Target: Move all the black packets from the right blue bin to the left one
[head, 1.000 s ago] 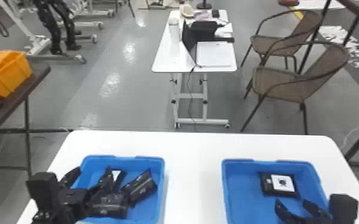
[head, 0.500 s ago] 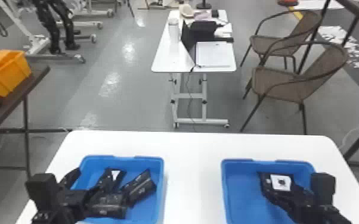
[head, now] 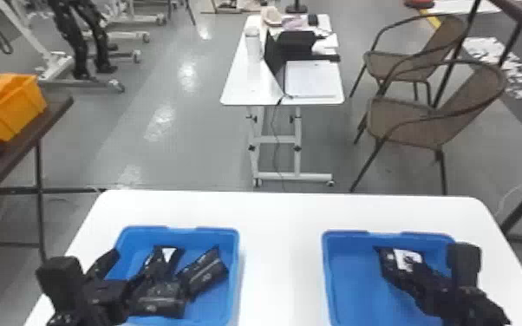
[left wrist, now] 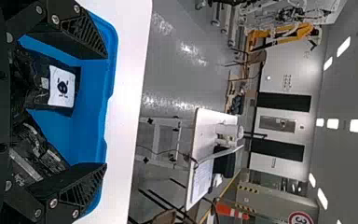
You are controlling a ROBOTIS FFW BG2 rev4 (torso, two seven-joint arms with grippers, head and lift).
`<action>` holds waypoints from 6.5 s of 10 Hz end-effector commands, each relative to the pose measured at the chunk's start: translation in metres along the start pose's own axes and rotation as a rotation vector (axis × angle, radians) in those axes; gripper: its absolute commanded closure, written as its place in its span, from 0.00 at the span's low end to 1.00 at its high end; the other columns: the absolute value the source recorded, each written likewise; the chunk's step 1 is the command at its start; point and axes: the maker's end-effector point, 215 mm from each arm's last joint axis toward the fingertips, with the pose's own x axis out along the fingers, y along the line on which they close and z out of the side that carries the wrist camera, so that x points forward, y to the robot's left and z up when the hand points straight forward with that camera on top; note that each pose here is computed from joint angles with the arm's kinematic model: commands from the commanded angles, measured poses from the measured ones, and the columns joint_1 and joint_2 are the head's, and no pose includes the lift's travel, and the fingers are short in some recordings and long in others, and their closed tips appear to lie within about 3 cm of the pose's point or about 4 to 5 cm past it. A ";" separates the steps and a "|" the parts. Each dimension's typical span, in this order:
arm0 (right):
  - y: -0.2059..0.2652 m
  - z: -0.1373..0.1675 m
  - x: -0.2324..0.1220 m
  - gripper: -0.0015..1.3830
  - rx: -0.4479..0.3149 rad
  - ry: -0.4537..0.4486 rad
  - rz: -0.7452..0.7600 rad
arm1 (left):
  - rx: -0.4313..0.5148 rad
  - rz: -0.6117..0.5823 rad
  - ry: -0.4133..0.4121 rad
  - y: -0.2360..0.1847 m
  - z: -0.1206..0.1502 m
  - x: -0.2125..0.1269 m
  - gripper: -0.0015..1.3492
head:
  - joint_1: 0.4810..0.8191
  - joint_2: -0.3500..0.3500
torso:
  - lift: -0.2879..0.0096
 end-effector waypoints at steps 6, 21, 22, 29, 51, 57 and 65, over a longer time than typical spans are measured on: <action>-0.012 -0.008 -0.052 0.87 0.131 -0.110 -0.085 | -0.031 -0.014 -0.034 0.010 0.015 0.000 0.16 | 0.63 0.60 | 0.97; 0.355 0.167 -0.052 0.87 -0.434 -0.181 0.827 | -0.376 -0.533 0.088 -0.185 0.095 0.054 0.16 | 0.63 0.82 | 0.97; 0.362 0.168 -0.052 0.87 -0.453 -0.183 0.837 | -0.391 -0.543 0.093 -0.189 0.095 0.053 0.17 | 0.63 0.83 | 0.97; 0.389 0.173 -0.052 0.87 -0.472 -0.184 0.887 | -0.381 -0.526 0.078 -0.192 0.095 0.055 0.90 | 0.63 0.88 | 0.97; 0.103 0.075 -0.189 0.22 -0.071 -0.368 0.107 | 0.154 -0.028 -0.347 -0.056 0.086 -0.083 0.08 | 0.63 0.66 | 0.97; 0.104 0.082 -0.204 0.22 -0.159 -0.414 0.085 | 0.124 -0.008 -0.311 -0.065 0.068 -0.088 0.08 | 0.63 0.66 | 0.97; 0.108 0.085 -0.201 0.22 -0.178 -0.423 0.101 | 0.116 -0.014 -0.267 -0.068 0.058 -0.081 0.08 | 0.63 0.65 | 0.97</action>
